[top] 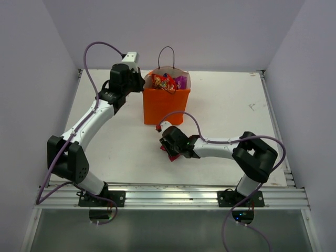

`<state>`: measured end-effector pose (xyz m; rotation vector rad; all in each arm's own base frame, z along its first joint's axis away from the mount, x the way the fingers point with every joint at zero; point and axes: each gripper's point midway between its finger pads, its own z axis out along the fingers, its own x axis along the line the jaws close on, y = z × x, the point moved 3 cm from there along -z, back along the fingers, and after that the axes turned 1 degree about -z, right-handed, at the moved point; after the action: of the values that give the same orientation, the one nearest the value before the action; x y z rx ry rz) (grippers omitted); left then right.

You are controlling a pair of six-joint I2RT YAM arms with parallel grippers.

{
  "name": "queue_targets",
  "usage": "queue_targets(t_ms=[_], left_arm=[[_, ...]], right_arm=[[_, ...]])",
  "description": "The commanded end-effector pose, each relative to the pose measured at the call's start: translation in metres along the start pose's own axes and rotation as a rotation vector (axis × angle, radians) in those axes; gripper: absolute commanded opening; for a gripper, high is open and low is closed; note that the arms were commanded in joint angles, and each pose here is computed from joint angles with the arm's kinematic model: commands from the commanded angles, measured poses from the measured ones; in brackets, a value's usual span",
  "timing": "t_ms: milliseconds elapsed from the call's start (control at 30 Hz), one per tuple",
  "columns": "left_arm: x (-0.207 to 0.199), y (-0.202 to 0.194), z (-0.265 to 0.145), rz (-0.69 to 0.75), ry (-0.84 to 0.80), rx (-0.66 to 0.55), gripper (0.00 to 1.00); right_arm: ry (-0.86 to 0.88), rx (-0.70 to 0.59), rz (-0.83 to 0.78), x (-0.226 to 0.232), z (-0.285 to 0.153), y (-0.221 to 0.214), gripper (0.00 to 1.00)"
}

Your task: Place the snacks into the paper bag

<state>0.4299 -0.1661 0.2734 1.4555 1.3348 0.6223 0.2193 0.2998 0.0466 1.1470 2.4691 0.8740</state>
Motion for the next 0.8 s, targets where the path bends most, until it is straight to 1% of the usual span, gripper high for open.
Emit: queue_targets(t_ms=[0,33,67,100,133,200,233,267,333,367,400,433,467,500,567,600,633,667,700,733,767], left_arm=[[-0.001,0.025,-0.015,0.028,-0.002,-0.087,0.0],[-0.001,0.025,-0.015,0.026,-0.003,-0.09,0.0],[-0.001,0.025,-0.014,0.026,-0.003,-0.09,0.0],[-0.001,0.026,-0.014,0.026,-0.004,-0.091,0.0],[-0.001,0.026,-0.014,0.025,-0.005,-0.094,0.0],[-0.002,0.025,-0.012,0.019,-0.007,-0.092,0.0],[-0.002,0.025,-0.011,0.014,-0.009,-0.093,0.0],[-0.002,0.027,-0.011,0.011,-0.01,-0.096,0.0],[-0.003,0.027,-0.01,0.008,-0.013,-0.098,0.0],[-0.002,0.026,-0.01,0.008,-0.009,-0.096,0.0],[-0.002,0.028,-0.01,0.008,-0.008,-0.1,0.0],[-0.002,0.028,-0.01,0.006,-0.006,-0.1,0.0],[-0.003,0.028,-0.01,0.007,-0.007,-0.102,0.0],[-0.003,0.029,-0.01,0.007,-0.009,-0.103,0.0],[-0.003,0.032,-0.011,0.007,-0.009,-0.109,0.0],[-0.003,0.031,-0.011,0.007,-0.009,-0.106,0.0],[-0.004,0.033,-0.011,0.008,-0.01,-0.11,0.0],[-0.004,0.034,-0.011,0.008,-0.01,-0.112,0.0],[-0.004,0.033,-0.011,0.01,-0.009,-0.109,0.0],[-0.003,0.035,-0.011,0.009,-0.009,-0.112,0.0],[-0.004,0.034,-0.011,0.01,-0.01,-0.112,0.0]], right_arm=[[-0.071,0.042,0.02,-0.007,0.01,-0.013,0.2],[-0.082,0.057,0.014,-0.009,0.007,-0.015,0.09],[-0.089,0.064,0.014,-0.01,0.005,-0.016,0.02],[-0.092,0.064,0.013,-0.011,0.001,-0.016,0.0],[-0.094,0.077,0.008,-0.013,-0.005,-0.019,0.0],[-0.083,0.017,0.012,-0.014,-0.03,-0.002,0.0],[-0.084,0.024,0.008,-0.015,-0.044,0.002,0.0],[-0.077,-0.044,0.025,-0.016,-0.07,0.022,0.0],[-0.076,-0.087,0.044,-0.018,-0.112,0.05,0.0],[-0.076,-0.167,0.072,-0.022,-0.143,0.07,0.0],[-0.08,-0.204,0.086,-0.025,-0.161,0.082,0.0],[-0.089,-0.259,0.097,-0.028,-0.193,0.105,0.0],[-0.128,-0.299,0.094,-0.036,-0.211,0.117,0.0],[-0.139,-0.382,0.104,-0.04,-0.24,0.145,0.0],[-0.194,-0.424,0.052,-0.051,-0.26,0.162,0.0],[-0.246,-0.449,0.038,-0.057,-0.263,0.173,0.0],[-0.257,-0.525,0.041,-0.059,-0.273,0.195,0.0],[-0.279,-0.542,0.0,-0.063,-0.272,0.205,0.0],[-0.278,-0.554,0.001,-0.068,-0.263,0.219,0.0],[-0.268,-0.603,0.01,-0.069,-0.257,0.236,0.0],[-0.26,-0.624,0.018,-0.073,-0.251,0.246,0.0]])
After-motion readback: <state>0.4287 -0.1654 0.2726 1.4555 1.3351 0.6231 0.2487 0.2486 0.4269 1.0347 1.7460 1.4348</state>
